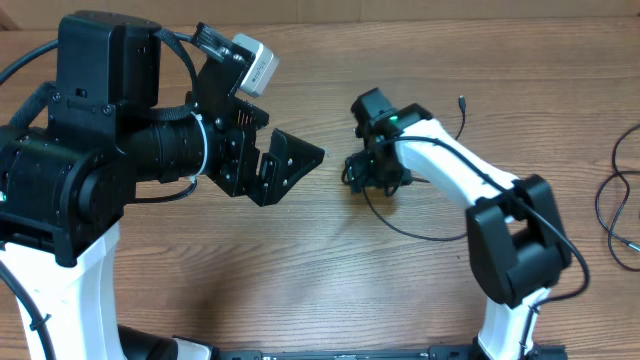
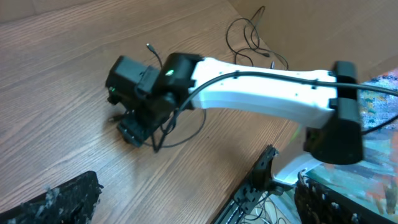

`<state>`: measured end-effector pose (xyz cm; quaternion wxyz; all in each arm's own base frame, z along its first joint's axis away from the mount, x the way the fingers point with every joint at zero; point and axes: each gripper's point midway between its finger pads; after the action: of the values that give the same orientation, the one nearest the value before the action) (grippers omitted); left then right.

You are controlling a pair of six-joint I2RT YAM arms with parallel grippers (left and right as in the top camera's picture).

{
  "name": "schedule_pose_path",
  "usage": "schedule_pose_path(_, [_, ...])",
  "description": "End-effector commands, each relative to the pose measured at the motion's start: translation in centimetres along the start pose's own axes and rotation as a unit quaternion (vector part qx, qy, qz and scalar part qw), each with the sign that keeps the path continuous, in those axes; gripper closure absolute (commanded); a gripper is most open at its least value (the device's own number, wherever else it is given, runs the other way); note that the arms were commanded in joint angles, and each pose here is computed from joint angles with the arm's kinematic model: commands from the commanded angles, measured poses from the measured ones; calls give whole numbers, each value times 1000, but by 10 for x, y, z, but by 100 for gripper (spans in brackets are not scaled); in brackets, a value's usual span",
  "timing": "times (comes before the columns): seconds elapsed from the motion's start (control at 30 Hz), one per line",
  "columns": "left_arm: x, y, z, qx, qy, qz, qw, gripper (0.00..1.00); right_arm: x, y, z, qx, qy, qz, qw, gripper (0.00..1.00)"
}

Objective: Untangle cables

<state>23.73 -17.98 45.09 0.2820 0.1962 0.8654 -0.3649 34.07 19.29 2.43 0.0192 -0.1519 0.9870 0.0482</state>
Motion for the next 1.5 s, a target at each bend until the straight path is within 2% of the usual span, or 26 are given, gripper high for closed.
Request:
schedule_pose_path(0.0, [2, -6, -5, 10, -4, 13, 1000, 1, 5, -5, 17, 14, 18, 34, 999, 50])
schedule_pose_path(0.1, [2, -6, -5, 9, -4, 13, 1000, 1, 6, -5, 22, 13, 23, 34, 999, 88])
schedule_pose_path(0.2, [2, -6, -5, 9, -4, 13, 1000, 1, 6, -4, 22, 13, 22, 34, 999, 86])
schedule_pose_path(0.23, [2, -6, -5, 9, -4, 13, 1000, 0, 6, -5, 22, 13, 23, 34, 999, 96])
schedule_pose_path(0.4, [2, -6, -5, 9, -4, 13, 1000, 0, -3, -3, 21, 9, 4, 32, 999, 96])
schedule_pose_path(0.57, [2, -5, -5, 5, -5, 16, 1000, 0, -36, -2, -6, -4, -56, 22, 998, 96])
schedule_pose_path(0.73, [2, -5, -5, 5, -5, 17, 1000, 0, -78, -12, -74, -16, -149, 37, 988, 96])
schedule_pose_path(0.87, [2, -5, -5, 5, -5, 19, 1000, 0, -102, -32, -151, -22, -230, 58, 971, 96])
schedule_pose_path(1.1, [2, -5, -5, 5, -5, 19, 1000, 0, -109, -104, -243, -4, -309, 129, 942, 96])
schedule_pose_path(1.2, [2, -5, -5, 5, -5, 19, 1000, 0, -101, -124, -256, -25, -305, 150, 940, 96])
schedule_pose_path(1.27, [2, -5, -5, 5, -5, 19, 1000, 0, -90, -124, -250, -44, -283, 135, 949, 81])
schedule_pose_path(1.33, [2, -5, -5, 5, -5, 19, 1000, 0, -77, -126, -240, -39, -252, 131, 958, 50])
schedule_pose_path(1.37, [2, -5, -5, 5, -5, 19, 1000, 0, -70, -126, -234, -38, -235, 131, 962, 42])
schedule_pose_path(1.47, [2, -5, -5, 6, -5, 19, 1000, 0, -56, -112, -216, -41, -194, 112, 974, 30])
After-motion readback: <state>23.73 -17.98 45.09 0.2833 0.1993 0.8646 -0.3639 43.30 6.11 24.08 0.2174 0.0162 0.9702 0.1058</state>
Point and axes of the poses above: each gripper's point midway between its finger pads, its own z axis out along the fingers, its own y axis along the line the jaws close on, x = y × z, and after that the axes turned 8 degrees about -z, right-handed
